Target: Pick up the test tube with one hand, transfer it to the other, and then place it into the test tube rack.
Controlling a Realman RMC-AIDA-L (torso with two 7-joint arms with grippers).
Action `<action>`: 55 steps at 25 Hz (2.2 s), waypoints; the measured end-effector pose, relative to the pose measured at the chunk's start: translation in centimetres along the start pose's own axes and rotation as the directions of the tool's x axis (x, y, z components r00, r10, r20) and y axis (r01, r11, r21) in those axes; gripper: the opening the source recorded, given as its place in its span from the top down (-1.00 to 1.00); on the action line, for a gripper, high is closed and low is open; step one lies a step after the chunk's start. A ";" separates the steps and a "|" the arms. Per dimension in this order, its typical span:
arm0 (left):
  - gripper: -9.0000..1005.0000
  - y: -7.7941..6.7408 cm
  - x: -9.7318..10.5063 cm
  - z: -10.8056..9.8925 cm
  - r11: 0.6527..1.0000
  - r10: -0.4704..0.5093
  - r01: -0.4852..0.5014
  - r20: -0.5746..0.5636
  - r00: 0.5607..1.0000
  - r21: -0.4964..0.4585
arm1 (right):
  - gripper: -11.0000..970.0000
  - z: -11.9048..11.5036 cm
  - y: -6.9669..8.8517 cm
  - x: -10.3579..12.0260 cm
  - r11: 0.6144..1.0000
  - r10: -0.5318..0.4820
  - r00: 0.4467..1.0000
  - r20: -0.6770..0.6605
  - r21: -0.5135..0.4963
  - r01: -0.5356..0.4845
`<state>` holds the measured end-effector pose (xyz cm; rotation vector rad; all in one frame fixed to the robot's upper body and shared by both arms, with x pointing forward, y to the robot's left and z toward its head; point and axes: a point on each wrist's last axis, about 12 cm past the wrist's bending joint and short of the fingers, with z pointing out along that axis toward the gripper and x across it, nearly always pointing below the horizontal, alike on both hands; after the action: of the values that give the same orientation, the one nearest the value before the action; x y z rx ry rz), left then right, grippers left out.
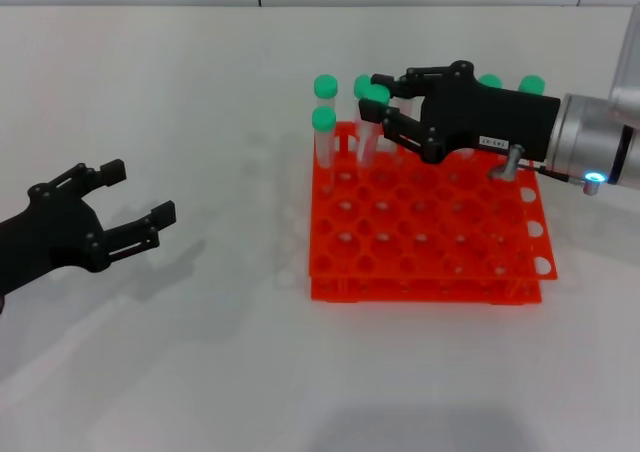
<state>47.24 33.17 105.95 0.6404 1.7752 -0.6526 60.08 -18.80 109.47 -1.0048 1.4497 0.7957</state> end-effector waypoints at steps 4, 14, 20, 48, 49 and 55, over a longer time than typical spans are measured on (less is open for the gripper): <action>-0.75 0.1 0.1 0.2 1.000 0.000 0.000 -0.002 1.000 -0.001 | 0.26 0.4 -0.1 0.0 1.000 -0.014 1.000 -0.024 -0.010 0.014; -0.75 0.1 0.1 0.3 1.000 0.001 -0.001 -0.004 1.000 -0.003 | 0.24 0.7 -0.3 0.3 1.000 -0.012 0.998 -0.066 0.008 0.013; -0.75 0.1 0.0 0.4 1.000 0.003 -0.003 -0.003 1.000 -0.002 | 0.23 0.8 -0.3 0.4 1.000 -0.004 0.997 -0.073 0.010 0.005; -0.75 0.2 -0.6 1.2 1.000 0.006 -0.006 0.009 1.000 0.031 | -0.17 -3.9 -0.8 -0.1 0.999 0.040 0.999 0.006 0.033 -0.040; -0.75 0.2 -0.8 1.3 0.999 0.008 -0.009 0.012 1.000 0.038 | -0.18 -5.0 -0.7 0.1 0.998 0.047 0.999 0.007 0.048 -0.047; -0.75 0.6 -1.8 2.0 0.994 0.021 -0.020 -0.010 1.000 0.112 | -0.26 -9.1 -1.0 0.6 0.992 0.084 0.996 -0.011 0.090 -0.083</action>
<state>49.45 31.97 107.13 0.7382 1.7491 -0.7397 57.21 -27.52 110.08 -0.8886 1.5349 0.7777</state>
